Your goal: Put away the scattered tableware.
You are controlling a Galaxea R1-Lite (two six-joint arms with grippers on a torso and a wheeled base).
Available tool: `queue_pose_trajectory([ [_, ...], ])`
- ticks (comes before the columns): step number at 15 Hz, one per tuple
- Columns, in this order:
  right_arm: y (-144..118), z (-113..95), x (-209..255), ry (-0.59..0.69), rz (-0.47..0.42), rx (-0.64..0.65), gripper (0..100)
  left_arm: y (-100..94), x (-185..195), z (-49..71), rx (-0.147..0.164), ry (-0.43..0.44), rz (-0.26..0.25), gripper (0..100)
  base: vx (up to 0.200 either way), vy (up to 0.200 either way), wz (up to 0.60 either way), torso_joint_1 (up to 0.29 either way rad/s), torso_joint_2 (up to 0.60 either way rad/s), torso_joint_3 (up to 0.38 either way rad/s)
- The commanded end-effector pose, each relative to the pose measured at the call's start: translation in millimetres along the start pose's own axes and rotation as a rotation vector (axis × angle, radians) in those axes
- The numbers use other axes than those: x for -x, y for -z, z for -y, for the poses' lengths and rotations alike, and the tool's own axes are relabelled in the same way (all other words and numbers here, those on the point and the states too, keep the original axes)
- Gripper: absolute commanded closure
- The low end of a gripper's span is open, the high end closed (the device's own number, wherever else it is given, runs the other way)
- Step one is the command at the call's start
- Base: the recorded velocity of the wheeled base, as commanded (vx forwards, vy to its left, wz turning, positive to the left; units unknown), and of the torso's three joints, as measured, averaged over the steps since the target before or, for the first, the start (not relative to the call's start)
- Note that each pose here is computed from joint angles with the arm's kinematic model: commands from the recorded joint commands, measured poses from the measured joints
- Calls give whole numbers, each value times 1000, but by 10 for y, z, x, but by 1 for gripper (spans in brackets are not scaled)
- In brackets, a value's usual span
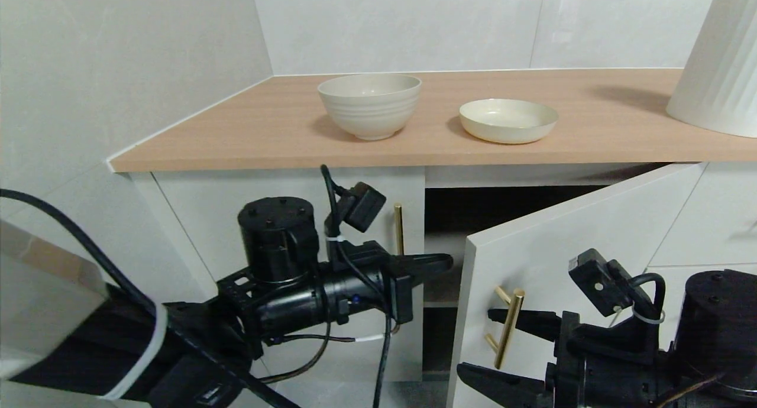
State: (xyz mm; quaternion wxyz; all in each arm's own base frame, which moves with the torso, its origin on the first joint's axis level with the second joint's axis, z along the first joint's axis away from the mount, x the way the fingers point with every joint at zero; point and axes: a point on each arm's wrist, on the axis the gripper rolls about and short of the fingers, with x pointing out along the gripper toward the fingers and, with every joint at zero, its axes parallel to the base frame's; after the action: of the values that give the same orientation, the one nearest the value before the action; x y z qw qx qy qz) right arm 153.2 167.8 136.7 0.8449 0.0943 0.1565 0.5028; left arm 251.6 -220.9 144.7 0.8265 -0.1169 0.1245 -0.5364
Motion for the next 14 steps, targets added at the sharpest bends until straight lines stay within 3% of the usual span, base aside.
queue_pose_trajectory([
  [1, -7, -4, 6, 2, 6, -20, 0, 252, -238, -18, 39, 4, -47, 100, 0, 0, 0, 0, 0, 0],
  [4, -29, -16, 27, 0, 17, -24, 0, 257, -252, -14, 35, 10, -33, 100, 0, 0, 0, 0, 0, 0],
  [7, -34, 37, 58, 59, 33, -27, 0, 248, -286, 36, 10, 41, 6, 100, 0, 0, 0, 0, 0, 0],
  [9, -58, 134, 75, 103, 46, -37, 0, 306, -334, 52, 10, 54, -4, 100, 0, 0, 0, 0, 0, 0],
  [14, -134, 138, 179, 204, 111, -20, 0, 324, -354, 94, 8, 67, -10, 100, 0, 0, 0, 0, 0, 0],
])
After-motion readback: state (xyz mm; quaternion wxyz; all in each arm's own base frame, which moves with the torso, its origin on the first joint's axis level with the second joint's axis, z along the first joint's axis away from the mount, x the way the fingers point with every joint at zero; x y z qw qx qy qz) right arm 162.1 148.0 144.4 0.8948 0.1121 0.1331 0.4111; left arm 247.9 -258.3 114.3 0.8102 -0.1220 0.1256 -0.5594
